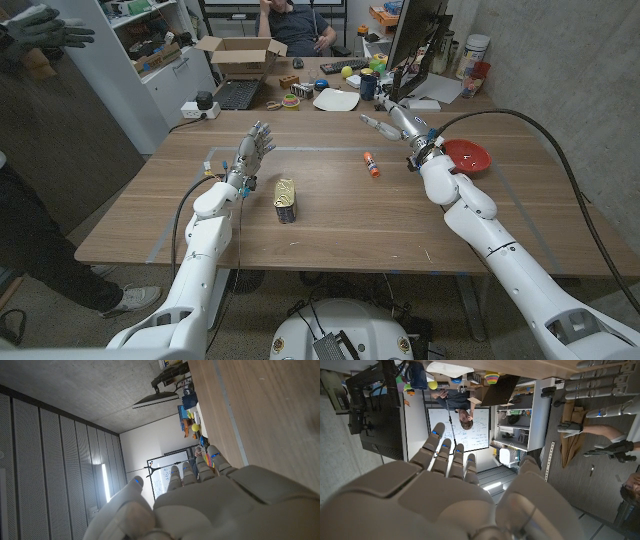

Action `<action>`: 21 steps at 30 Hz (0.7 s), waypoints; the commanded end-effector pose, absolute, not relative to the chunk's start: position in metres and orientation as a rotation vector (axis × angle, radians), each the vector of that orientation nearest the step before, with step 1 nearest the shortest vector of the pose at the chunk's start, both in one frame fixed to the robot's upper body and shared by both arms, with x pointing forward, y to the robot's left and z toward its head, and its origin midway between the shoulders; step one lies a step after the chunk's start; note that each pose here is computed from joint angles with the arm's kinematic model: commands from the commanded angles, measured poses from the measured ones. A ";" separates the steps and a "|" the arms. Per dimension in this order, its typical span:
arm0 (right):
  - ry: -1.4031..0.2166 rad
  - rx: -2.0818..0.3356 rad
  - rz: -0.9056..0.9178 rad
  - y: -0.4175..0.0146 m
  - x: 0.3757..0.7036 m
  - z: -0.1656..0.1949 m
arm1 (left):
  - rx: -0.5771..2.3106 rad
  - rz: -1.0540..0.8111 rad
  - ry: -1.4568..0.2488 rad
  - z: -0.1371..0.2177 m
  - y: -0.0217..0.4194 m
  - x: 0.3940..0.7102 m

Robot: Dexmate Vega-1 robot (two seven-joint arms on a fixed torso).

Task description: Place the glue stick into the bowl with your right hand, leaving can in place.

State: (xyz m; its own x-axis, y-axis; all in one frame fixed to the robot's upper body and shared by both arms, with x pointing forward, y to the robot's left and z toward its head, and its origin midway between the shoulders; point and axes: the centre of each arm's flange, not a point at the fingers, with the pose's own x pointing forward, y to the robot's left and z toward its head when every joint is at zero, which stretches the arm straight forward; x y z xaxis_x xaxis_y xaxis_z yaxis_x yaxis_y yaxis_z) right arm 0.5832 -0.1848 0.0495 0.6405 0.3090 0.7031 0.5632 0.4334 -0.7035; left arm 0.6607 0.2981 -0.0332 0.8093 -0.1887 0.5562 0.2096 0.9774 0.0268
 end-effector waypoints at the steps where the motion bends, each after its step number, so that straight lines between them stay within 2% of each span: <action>1: -0.861 -1.315 -0.257 -0.169 0.586 0.053 | -0.039 -0.213 -0.591 -0.034 0.300 0.662; 21: -0.712 -1.531 -0.290 -0.155 0.593 0.046 | -0.038 -0.218 -0.592 -0.035 0.299 0.663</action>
State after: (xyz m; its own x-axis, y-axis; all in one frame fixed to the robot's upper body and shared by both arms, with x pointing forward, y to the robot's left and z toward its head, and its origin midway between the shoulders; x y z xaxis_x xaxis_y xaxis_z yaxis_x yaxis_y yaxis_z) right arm 0.5892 -0.1631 0.0501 0.7164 0.2798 0.6392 0.6148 0.1800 -0.7679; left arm 0.6621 0.2992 -0.0346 0.8078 -0.1919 0.5574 0.2131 0.9767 0.0274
